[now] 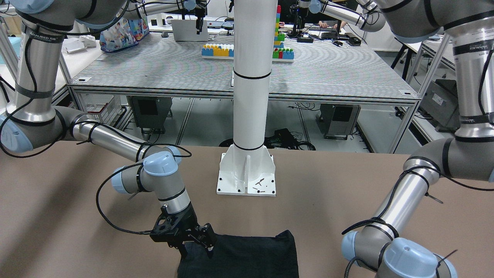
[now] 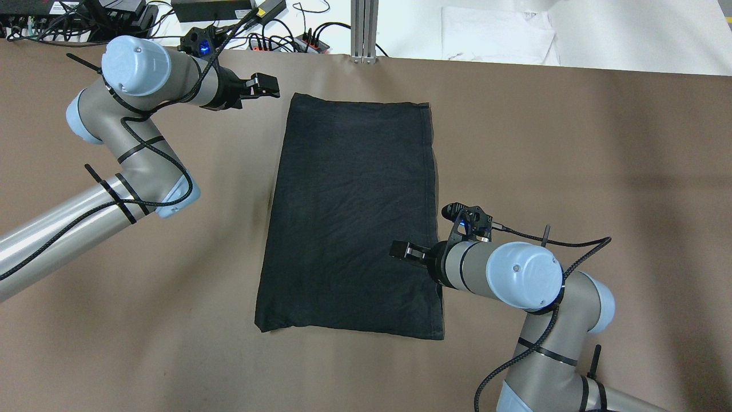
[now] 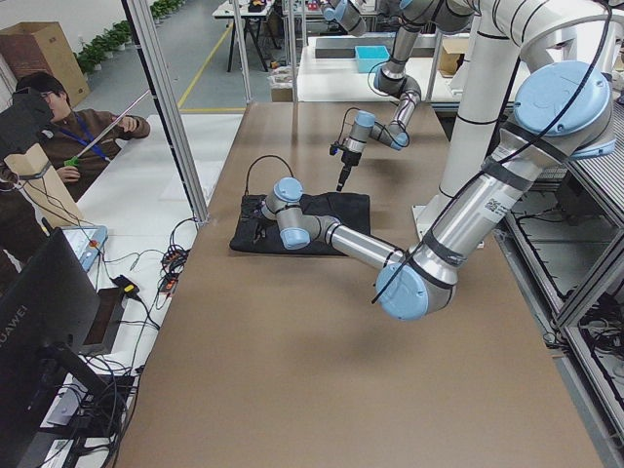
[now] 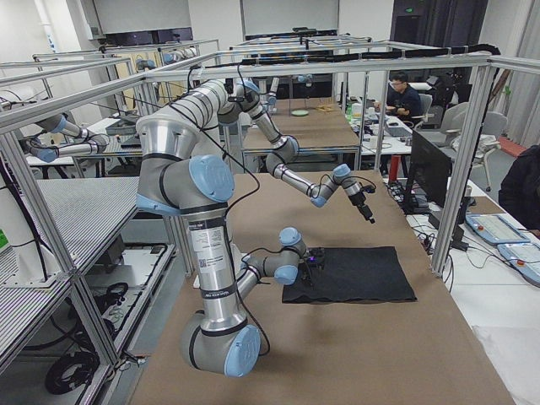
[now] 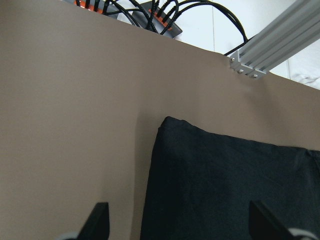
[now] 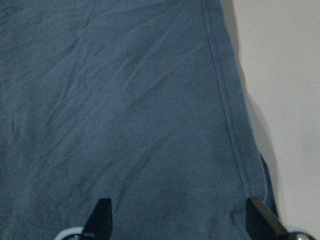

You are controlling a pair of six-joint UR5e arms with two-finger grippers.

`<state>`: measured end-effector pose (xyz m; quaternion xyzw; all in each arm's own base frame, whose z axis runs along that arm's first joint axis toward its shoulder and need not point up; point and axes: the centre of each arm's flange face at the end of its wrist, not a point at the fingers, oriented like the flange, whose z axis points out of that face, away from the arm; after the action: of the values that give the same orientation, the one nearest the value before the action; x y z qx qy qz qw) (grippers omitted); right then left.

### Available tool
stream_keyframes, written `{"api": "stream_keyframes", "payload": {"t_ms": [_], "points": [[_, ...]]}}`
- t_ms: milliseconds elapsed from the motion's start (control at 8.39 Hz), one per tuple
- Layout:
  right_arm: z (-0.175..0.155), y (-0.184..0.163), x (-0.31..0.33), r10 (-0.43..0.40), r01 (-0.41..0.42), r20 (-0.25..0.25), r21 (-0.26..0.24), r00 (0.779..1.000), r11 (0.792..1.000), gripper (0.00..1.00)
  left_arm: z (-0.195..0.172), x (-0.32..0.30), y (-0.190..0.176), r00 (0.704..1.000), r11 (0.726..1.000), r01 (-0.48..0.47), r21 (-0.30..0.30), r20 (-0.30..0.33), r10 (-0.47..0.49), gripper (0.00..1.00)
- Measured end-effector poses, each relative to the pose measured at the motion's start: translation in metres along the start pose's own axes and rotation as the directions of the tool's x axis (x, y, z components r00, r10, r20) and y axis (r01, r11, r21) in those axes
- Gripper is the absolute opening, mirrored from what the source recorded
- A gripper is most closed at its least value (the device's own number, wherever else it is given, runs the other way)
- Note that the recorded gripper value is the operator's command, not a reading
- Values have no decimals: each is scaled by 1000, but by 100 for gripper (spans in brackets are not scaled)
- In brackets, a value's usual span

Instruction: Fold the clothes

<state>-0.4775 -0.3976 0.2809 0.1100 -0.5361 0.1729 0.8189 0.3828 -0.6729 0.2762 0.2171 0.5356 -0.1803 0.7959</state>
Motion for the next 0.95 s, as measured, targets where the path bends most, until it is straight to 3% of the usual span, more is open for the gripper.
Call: {"api": "stream_keyframes", "payload": {"t_ms": [357,953], "points": [[37,8,25,33,-33,0,19,999,999,94,-3,6,8,1000,1000,11,-3,-25,-11,100],[34,17,27,101,-101,7,0,995,995,94,-5,9,7,1000,1000,8,-2,-30,-8,100]]}}
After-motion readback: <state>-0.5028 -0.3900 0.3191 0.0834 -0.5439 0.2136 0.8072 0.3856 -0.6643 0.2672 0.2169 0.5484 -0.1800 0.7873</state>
